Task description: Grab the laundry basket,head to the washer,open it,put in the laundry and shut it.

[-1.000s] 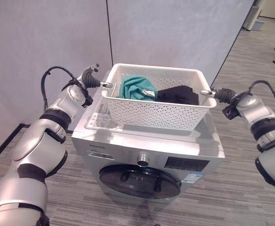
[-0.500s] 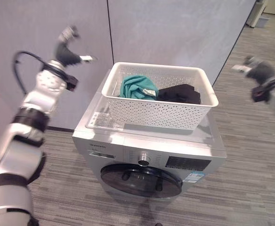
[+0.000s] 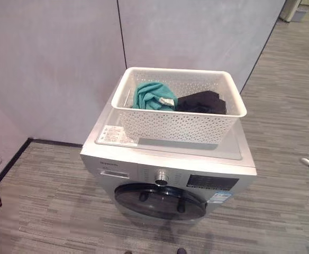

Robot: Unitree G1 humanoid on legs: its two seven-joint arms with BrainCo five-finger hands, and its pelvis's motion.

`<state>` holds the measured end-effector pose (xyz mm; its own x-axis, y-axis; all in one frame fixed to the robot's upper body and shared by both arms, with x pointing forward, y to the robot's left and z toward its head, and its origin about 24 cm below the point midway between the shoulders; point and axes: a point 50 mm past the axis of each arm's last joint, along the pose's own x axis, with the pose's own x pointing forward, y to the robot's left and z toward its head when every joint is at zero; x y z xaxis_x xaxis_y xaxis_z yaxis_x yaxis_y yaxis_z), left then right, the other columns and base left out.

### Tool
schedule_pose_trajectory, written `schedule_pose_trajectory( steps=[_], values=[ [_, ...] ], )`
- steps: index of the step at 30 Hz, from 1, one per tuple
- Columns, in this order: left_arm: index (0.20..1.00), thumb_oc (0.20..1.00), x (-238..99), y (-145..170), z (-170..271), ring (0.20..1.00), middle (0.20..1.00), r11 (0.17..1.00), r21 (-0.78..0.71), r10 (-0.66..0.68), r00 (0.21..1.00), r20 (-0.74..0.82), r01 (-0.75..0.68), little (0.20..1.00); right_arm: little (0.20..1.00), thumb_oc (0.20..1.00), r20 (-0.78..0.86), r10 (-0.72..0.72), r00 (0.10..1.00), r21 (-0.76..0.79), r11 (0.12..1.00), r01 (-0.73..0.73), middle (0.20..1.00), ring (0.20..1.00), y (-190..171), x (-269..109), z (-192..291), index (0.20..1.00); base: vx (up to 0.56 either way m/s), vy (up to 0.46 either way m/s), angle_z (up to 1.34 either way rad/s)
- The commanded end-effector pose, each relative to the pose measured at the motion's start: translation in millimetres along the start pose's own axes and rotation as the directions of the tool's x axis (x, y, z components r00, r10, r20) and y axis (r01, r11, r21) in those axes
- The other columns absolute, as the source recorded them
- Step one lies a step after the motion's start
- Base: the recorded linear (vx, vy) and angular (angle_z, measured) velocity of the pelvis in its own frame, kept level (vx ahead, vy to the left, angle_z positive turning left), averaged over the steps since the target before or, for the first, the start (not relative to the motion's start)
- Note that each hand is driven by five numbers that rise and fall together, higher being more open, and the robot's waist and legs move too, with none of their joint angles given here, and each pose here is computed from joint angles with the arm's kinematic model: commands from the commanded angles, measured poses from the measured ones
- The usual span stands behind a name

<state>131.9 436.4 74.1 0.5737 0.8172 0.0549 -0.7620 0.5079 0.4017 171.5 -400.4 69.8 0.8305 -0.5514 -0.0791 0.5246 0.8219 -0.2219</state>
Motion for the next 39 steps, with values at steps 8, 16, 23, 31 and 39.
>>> schedule_pose_trajectory(
  steps=[8,16,23,31,39],
  values=[
    [1.0,1.0,-80,-59,-126,1.0,1.0,0.979,-0.186,-0.172,0.839,-0.516,0.087,1.0,1.0,1.0,-0.221,0.126,0.967,-0.048,0.989,-0.14,1.0,1.0,35,-35,-69,1.0,-0.02,-0.016,0.0],
    [1.0,1.0,-158,-100,-182,1.0,1.0,0.93,-0.108,-0.291,0.527,-0.798,0.351,1.0,1.0,1.0,-0.501,0.354,0.79,-0.232,0.824,-0.517,1.0,1.0,83,-50,-120,1.0,-0.01,-0.048,-0.1],
    [1.0,1.0,-173,-138,-175,1.0,1.0,0.812,-0.094,-0.422,0.467,-0.777,0.576,1.0,1.0,1.0,-0.574,0.575,0.582,-0.258,0.548,-0.796,1.0,1.0,153,-73,-135,1.0,-0.04,-0.121,-0.01],
    [1.0,1.0,-163,-183,-147,1.0,1.0,0.8,-0.157,-0.511,0.52,-0.685,0.579,1.0,1.0,1.0,-0.356,0.732,0.58,-0.392,0.447,-0.804,1.0,1.0,224,-46,-77,1.0,-0.23,-0.089,0.19],
    [1.0,1.0,-182,-192,-149,1.0,1.0,0.715,-0.134,-0.568,0.458,-0.684,0.686,1.0,1.0,1.0,-0.328,0.627,0.707,-0.372,0.602,-0.706,1.0,1.0,185,-41,-78,1.0,-0.14,0.118,0.57]
  ],
)
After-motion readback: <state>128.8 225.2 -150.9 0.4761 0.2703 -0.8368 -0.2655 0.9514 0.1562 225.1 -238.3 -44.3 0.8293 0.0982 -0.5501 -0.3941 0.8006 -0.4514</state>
